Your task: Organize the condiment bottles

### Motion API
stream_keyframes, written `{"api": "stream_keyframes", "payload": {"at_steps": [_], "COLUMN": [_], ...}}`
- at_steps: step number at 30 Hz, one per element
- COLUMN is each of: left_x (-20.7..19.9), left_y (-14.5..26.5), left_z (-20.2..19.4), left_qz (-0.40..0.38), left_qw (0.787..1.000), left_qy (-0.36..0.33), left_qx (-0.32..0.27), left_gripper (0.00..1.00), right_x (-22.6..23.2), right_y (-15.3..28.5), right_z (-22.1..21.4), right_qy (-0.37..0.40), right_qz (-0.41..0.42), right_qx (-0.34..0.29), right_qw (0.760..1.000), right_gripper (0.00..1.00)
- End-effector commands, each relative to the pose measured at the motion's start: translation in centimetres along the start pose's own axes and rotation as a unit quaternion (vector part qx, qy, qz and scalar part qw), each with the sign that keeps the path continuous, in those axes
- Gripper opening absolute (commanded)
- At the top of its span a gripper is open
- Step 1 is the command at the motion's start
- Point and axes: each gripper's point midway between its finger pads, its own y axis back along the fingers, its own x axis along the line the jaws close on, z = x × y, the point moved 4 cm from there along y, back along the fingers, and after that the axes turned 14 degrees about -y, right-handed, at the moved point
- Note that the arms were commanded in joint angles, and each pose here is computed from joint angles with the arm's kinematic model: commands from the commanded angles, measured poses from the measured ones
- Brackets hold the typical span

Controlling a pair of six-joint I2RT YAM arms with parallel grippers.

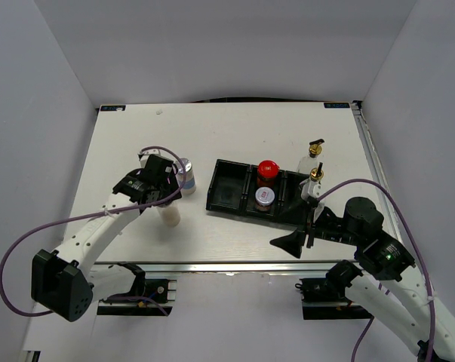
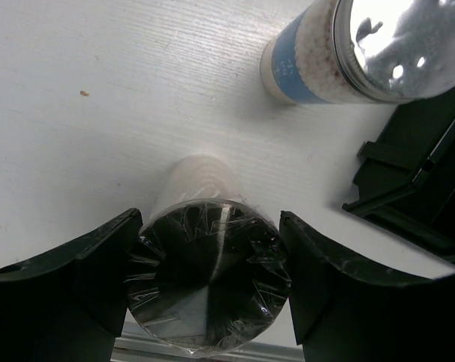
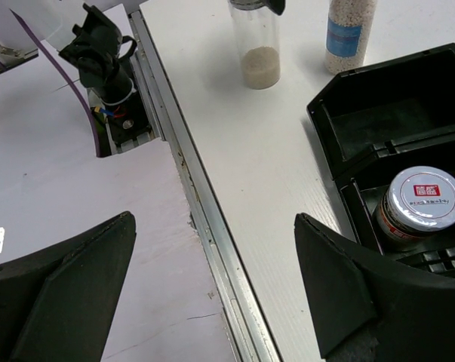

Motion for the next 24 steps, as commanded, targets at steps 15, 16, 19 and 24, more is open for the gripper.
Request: {"api": "stream_keyframes", "payload": {"at_steps": [15,16,19,24], "left_x": [-8.0,-8.6,-11.3,-15.0], "left_y": [7.7,7.9,8.8,8.8], "left_z": [9.8,10.3,12.4,15.6], "left_qz": [-0.260,-0.265,-0.286,-0.266], "left_qw": [0.954,0.952,0.943,0.940], "left_qy": [-0.038,-0.039,-0.056,-0.084], "left_qx": [-0.142,-0.146,-0.163,-0.196], "left_gripper": [0.00,0.00,0.00,0.00], "right_x": [0.1,0.1,0.1,0.4], "right_y": [0.1,0.2,0.4,0.8], "right_z": [1.0,1.1,1.3,1.4], "right_qy": [0.016,0.017,0.023,0.028], "right_qz": [-0.004,-0.004,-0.011,-0.011], "right_qx": [-0.025,-0.028,-0.037,-0.047], "right_qw": [1.000,0.999,0.999,0.998], "right_gripper": [0.89,0.89,0.90,0.89]}}
